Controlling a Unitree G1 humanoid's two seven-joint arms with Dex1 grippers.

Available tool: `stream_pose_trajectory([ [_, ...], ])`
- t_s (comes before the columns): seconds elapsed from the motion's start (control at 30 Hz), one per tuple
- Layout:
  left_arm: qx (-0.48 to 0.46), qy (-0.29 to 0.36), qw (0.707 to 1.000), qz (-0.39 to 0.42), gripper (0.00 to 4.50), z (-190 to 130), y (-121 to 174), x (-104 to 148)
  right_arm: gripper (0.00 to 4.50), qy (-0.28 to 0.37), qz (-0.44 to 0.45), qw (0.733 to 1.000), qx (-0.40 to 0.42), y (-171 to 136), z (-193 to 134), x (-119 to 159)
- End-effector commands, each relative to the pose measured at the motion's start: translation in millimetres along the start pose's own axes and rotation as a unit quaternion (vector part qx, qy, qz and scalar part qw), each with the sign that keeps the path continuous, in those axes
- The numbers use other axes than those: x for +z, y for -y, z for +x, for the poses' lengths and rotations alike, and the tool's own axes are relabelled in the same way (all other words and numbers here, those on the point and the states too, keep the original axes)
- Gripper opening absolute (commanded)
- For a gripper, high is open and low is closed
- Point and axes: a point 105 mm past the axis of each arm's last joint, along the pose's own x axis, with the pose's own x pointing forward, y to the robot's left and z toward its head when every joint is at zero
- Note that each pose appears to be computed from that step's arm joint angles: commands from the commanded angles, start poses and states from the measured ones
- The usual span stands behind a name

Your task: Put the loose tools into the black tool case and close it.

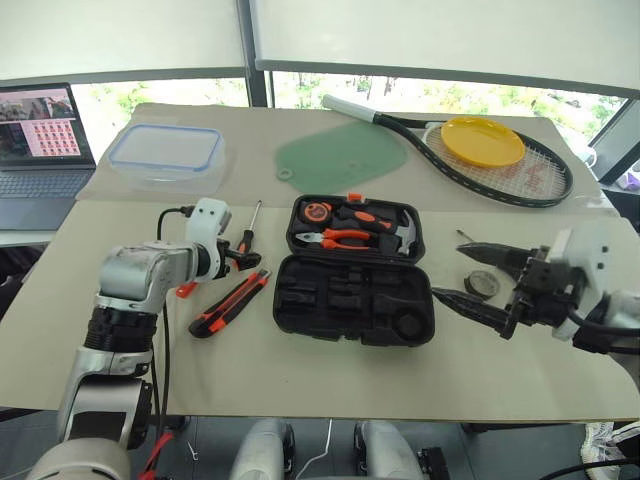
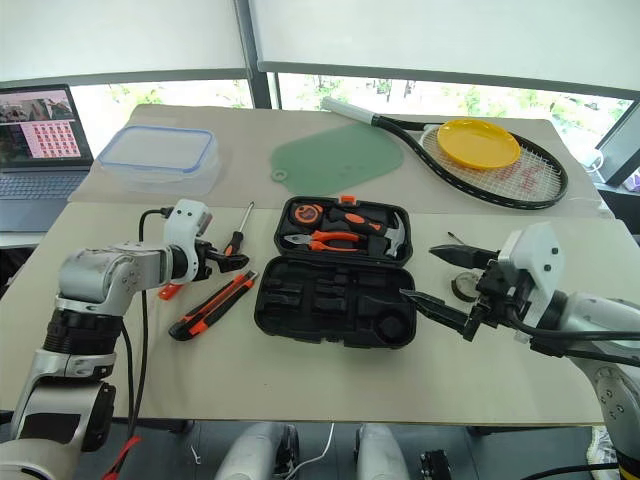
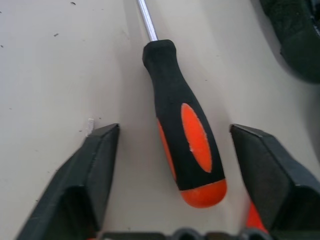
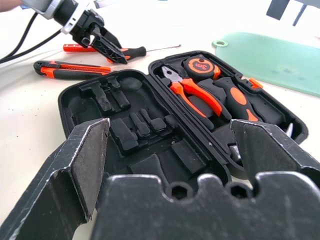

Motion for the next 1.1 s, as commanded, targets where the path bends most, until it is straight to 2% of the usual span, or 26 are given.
stream_pose_trajectory([
  [0.03, -0.012, 0.004, 1.0, 0.005, 2.18, 3, 6, 2, 4.5, 0.02, -0.021, 1.0, 0.008, -6, 2, 12],
  [0.13, -0.016, 0.018, 1.0, -0.016, 1.09, 4, 6, 6, 4.5, 0.021, -0.022, 0.999, 0.011, -7, 4, 12],
  [0.17, -0.017, 0.022, 0.999, -0.021, 0.88, 4, 6, 7, 4.5, 0.021, -0.022, 0.999, 0.011, -7, 5, 12],
  [0.3, -0.007, 0.094, 0.994, -0.051, 0.87, -11, -2, 42, 4.5, 0.019, -0.021, 0.999, 0.014, -8, 4, 12],
  [0.4, -0.046, 0.193, 0.978, 0.071, 0.87, -33, 20, 87, 4.5, 0.015, -0.015, 1.0, 0.009, -7, 0, 9],
  [0.47, -0.102, 0.243, 0.945, 0.192, 0.87, -47, 50, 104, 4.5, 0.009, -0.011, 1.0, 0.005, -7, -2, 6],
  [0.53, -0.169, 0.25, 0.914, 0.272, 0.87, -54, 77, 100, 4.5, 0.007, -0.008, 1.0, 0.002, -7, -4, 4],
  [0.63, -0.264, 0.215, 0.859, 0.383, 0.87, -54, 106, 74, 4.5, 0.004, 0.0, 1.0, -0.008, -5, -6, 0],
  [0.73, -0.322, 0.166, 0.815, 0.453, 0.87, -41, 119, 48, 4.5, -0.001, 0.007, 1.0, -0.018, -3, -9, -5],
  [0.87, -0.343, 0.131, 0.767, 0.526, 0.87, -23, 124, 33, 4.5, -0.004, 0.012, 1.0, -0.028, -4, -12, -8],
  [0.97, -0.347, 0.114, 0.75, 0.552, 0.87, -12, 125, 31, 4.5, -0.004, 0.013, 0.999, -0.037, -5, -15, -9],
  [1.1, -0.333, 0.108, 0.741, 0.573, 0.87, 1, 121, 35, 4.5, -0.006, 0.013, 0.999, -0.048, -6, -18, -10],
])
